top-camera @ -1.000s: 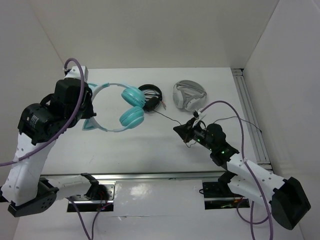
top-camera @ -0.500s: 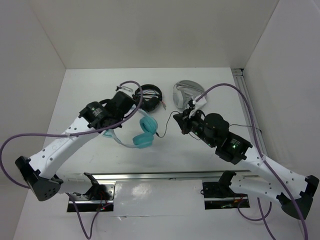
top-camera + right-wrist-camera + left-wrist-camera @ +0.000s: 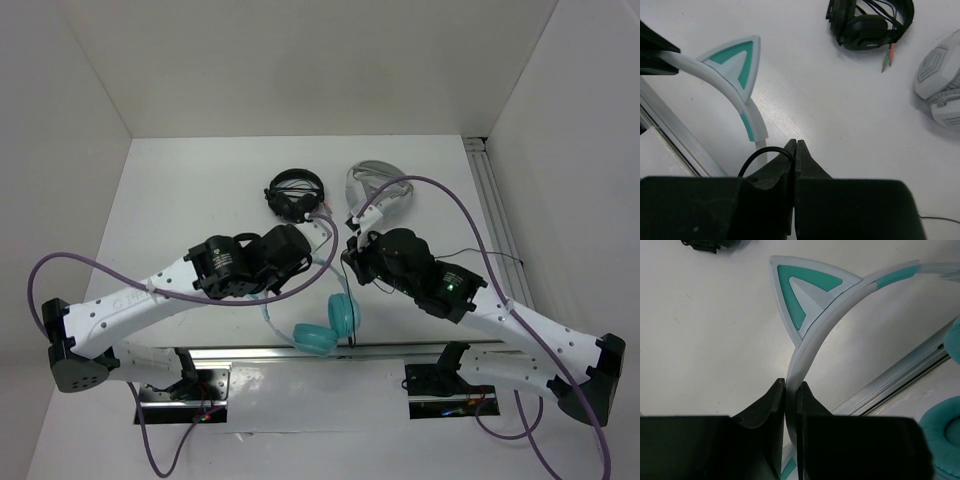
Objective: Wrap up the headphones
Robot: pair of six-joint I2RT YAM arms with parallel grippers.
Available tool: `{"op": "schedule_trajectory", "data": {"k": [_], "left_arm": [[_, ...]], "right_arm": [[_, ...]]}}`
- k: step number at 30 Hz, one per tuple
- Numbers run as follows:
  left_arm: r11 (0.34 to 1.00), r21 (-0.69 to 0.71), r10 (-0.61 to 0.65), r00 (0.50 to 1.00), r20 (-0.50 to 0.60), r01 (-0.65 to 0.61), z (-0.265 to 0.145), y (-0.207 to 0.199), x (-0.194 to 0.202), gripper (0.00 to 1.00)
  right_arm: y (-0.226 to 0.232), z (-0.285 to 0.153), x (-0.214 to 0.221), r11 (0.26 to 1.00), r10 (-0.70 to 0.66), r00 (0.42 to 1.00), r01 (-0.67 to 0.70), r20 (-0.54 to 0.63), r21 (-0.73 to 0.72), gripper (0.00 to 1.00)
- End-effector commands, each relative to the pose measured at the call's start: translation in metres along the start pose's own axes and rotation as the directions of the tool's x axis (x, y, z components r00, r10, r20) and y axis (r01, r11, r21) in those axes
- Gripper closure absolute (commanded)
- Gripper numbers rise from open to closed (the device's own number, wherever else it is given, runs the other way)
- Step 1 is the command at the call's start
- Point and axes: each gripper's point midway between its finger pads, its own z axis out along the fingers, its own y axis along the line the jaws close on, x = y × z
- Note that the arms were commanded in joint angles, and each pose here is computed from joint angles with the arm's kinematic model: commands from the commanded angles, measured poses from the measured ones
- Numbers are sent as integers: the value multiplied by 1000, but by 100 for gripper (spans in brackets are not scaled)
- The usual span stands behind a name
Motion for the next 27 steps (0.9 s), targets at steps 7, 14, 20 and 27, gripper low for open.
{"op": "schedule_trajectory", "data": {"k": [7,14,20,27], "left_arm": [[994,105,1,992,128,-15,-21,-12,-34,100],[957,281,-17,961,276,-64,-56,-30,-54,100],[951,303,-50,940,338,-59,-74,-26,-62,100],[958,286,-111,906,409,-11,-88,-14,-68,100]], "right_arm": [[19,-1,-20,997,-14,999,18,50,-75,100],[18,11,-6,998,-25,1000,25,0,-60,100],[23,23,-1,997,-28,999,27,-16,-77,100],[29,21,-12,994,-16,999,20,43,-108,100]]}}
